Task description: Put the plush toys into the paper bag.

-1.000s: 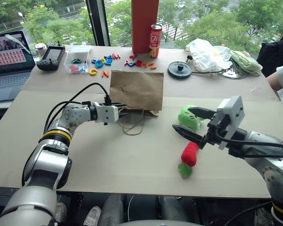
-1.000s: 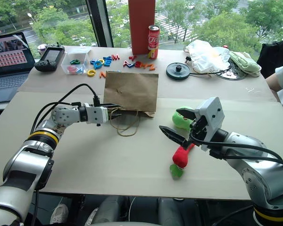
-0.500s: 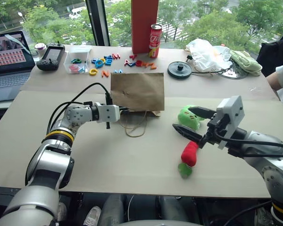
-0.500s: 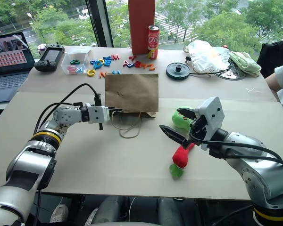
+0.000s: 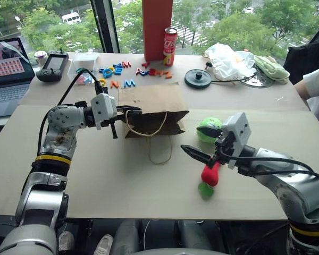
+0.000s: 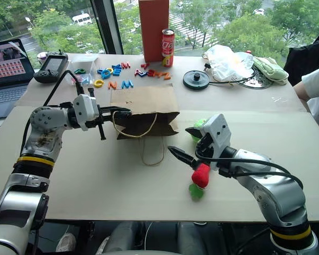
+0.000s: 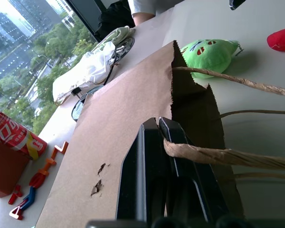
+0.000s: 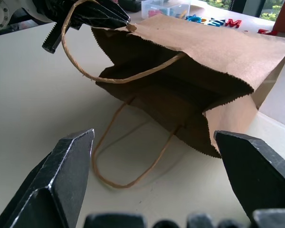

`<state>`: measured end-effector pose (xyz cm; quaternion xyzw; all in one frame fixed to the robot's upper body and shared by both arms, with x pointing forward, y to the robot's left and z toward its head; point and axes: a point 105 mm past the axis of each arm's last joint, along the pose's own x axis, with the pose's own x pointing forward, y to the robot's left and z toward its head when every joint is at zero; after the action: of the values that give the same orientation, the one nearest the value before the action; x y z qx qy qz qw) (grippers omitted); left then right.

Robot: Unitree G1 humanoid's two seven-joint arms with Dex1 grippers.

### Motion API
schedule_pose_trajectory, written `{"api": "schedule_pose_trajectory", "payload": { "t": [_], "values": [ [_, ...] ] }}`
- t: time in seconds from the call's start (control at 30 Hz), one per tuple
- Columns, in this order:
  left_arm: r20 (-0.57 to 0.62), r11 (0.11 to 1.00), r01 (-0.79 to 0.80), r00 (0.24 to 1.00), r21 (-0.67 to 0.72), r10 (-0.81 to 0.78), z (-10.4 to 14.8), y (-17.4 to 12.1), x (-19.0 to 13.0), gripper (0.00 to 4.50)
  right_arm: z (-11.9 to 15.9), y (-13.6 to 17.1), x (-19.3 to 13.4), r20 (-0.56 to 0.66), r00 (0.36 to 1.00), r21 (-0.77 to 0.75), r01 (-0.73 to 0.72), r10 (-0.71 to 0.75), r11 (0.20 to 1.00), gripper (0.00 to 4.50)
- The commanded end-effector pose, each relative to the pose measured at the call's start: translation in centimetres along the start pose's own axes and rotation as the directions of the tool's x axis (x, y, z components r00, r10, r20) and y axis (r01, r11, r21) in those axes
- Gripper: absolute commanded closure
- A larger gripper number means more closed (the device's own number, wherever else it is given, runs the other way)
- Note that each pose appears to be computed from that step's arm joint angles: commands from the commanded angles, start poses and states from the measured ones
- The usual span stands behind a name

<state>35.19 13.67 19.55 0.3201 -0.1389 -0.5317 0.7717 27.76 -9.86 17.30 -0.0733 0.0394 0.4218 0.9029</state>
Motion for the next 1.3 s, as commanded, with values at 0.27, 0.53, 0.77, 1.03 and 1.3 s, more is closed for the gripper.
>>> {"api": "schedule_pose_trajectory", "payload": {
  "t": [0.27,0.53,0.77,1.03,1.3],
  "values": [
    [0.068,0.998,-0.048,0.996,-0.033,0.050,2.6,0.9,0.1,4.50,-2.1,-0.2,4.7,-0.054,0.995,0.065,0.085,-0.082,0.994,0.75],
    [0.085,0.998,-0.043,0.995,-0.052,0.047,3.3,1.0,0.3,4.50,-2.1,-2.4,8.0,-0.041,0.979,0.057,0.201,-0.198,0.978,3.59],
    [0.104,0.995,-0.059,0.992,-0.077,0.067,3.7,1.1,0.7,4.50,-3.7,-3.3,10.4,-0.101,0.953,0.034,0.292,-0.287,0.956,4.46],
    [0.135,0.973,-0.145,0.976,-0.179,0.170,4.5,2.9,0.6,4.50,-6.7,-2.3,11.0,-0.205,0.937,-0.077,0.273,-0.284,0.959,4.46],
    [0.162,0.949,-0.191,0.958,-0.251,0.236,5.9,4.0,0.2,4.50,-7.9,-2.2,10.8,-0.247,0.927,-0.139,0.255,-0.283,0.957,4.46]
  ]
}}
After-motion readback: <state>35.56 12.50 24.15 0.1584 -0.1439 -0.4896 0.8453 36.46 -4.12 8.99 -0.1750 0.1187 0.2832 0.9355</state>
